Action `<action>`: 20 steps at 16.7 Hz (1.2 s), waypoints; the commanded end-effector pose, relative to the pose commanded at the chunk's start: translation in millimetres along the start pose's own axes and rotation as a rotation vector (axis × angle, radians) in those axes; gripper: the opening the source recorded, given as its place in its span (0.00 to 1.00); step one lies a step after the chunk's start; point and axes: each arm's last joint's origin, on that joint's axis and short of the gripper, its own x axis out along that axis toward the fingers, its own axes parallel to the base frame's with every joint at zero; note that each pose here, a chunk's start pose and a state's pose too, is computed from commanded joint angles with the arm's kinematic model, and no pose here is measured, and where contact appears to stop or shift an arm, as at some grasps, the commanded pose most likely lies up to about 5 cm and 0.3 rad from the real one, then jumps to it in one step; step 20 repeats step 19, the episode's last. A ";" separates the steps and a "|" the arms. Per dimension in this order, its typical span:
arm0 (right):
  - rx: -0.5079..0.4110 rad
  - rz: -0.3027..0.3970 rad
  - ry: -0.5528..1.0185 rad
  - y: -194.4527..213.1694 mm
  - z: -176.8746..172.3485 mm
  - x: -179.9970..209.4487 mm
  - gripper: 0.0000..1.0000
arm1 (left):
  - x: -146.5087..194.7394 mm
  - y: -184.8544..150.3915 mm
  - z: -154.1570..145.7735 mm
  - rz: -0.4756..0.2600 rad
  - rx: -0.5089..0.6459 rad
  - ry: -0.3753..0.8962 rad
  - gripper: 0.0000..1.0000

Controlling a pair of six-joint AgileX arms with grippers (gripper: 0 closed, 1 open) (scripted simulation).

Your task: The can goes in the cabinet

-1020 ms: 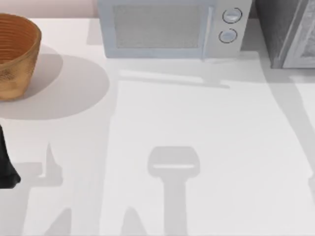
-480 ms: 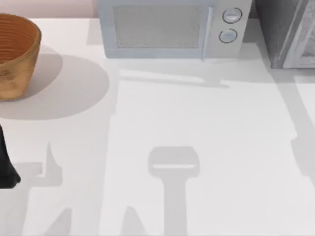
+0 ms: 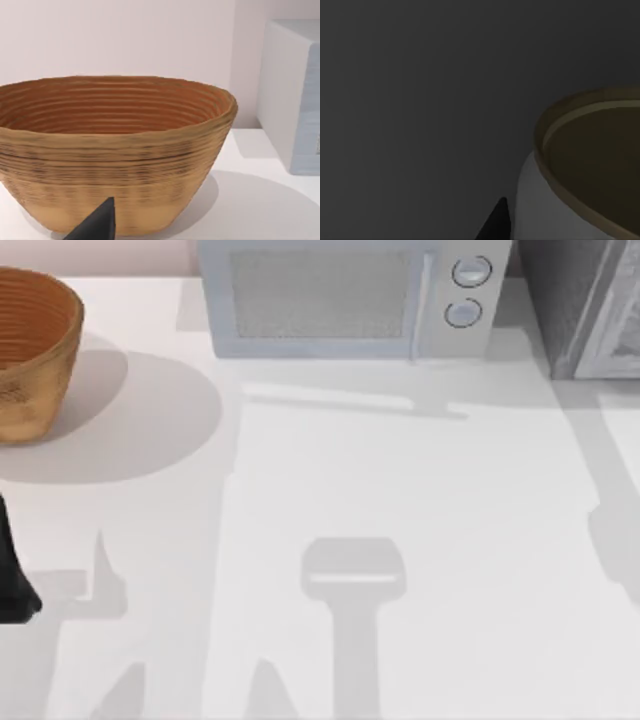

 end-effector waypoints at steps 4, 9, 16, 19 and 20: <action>0.000 0.000 0.000 0.0 0.0 0.0 0.30 | 0.0 0.0 0.0 0.000 0.000 0.000 1.00; 0.000 0.000 0.000 0.0 0.0 0.0 0.68 | 0.0 0.0 0.0 0.000 0.000 0.000 1.00; 0.000 0.000 0.000 0.0 0.0 0.0 1.00 | 0.0 0.0 0.0 0.000 0.000 0.000 1.00; 0.000 0.000 0.000 0.0 0.0 0.0 1.00 | 0.0 0.0 0.0 0.000 0.000 0.000 1.00; 0.000 0.000 0.000 0.0 0.0 0.0 1.00 | 0.0 0.0 0.0 0.000 0.000 0.000 1.00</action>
